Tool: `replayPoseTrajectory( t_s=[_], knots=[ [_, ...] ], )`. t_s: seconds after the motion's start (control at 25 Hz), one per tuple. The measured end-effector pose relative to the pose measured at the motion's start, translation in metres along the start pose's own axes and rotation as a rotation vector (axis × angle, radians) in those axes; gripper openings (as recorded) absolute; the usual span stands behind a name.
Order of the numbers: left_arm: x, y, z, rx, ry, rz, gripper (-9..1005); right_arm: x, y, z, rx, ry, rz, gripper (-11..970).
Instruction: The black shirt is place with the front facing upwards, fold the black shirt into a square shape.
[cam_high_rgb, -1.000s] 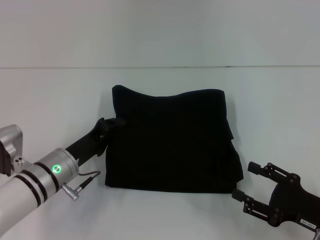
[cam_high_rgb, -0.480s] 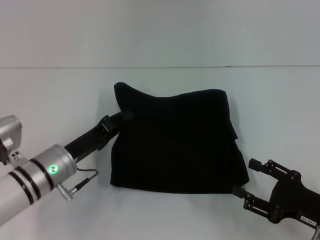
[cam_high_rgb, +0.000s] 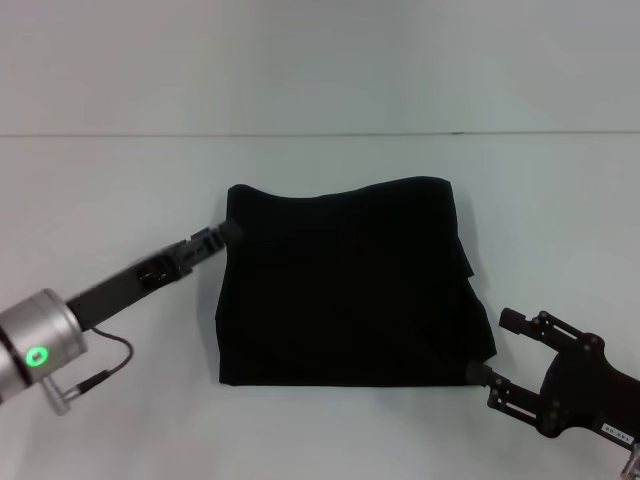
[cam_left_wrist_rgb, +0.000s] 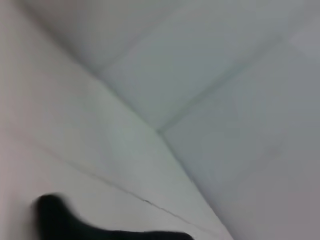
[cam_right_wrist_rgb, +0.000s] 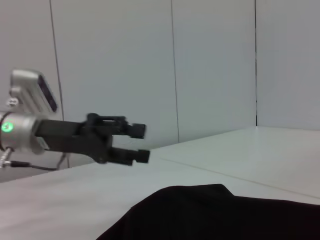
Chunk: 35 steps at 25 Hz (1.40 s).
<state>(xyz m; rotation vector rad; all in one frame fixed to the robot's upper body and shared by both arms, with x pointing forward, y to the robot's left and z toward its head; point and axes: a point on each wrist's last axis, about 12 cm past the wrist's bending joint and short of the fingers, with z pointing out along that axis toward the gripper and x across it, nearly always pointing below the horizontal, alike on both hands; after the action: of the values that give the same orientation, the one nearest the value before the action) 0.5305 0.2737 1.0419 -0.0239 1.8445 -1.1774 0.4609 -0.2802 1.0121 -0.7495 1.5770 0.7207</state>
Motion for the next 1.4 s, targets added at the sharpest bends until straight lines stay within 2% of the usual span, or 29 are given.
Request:
replayPoseTrajectory(
  t_s=[0.12, 0.24, 0.32, 0.4, 0.64, 0.88, 1.4],
  knots=[
    [-0.004, -0.01, -0.012, 0.089, 0.085, 0.237, 708, -0.001, 0.0, 0.0, 0.0, -0.004, 0.001, 791],
    [0.005, -0.017, -0.024, 0.159, 0.191, 0.465, 766, 0.0, 0.0, 0.001, 0.003, -0.002, 0.004, 791],
    [0.016, -0.019, -0.031, 0.198, 0.237, 0.571, 804, 0.001, 0.0, 0.001, 0.008, 0.005, 0.006, 791],
    [0.027, -0.021, -0.039, 0.228, 0.259, 0.634, 842, 0.003, 0.0, 0.001, 0.016, 0.015, 0.008, 791],
    [0.047, -0.018, -0.056, 0.206, 0.257, 0.674, 954, 0.011, -0.001, 0.002, 0.041, 0.07, 0.018, 791],
    [0.049, -0.016, -0.059, 0.187, 0.257, 0.665, 950, 0.017, -0.003, 0.004, 0.068, 0.117, 0.028, 790],
    [0.047, -0.015, -0.059, 0.186, 0.266, 0.674, 949, 0.018, -0.001, 0.004, 0.059, 0.116, 0.03, 790]
  ],
)
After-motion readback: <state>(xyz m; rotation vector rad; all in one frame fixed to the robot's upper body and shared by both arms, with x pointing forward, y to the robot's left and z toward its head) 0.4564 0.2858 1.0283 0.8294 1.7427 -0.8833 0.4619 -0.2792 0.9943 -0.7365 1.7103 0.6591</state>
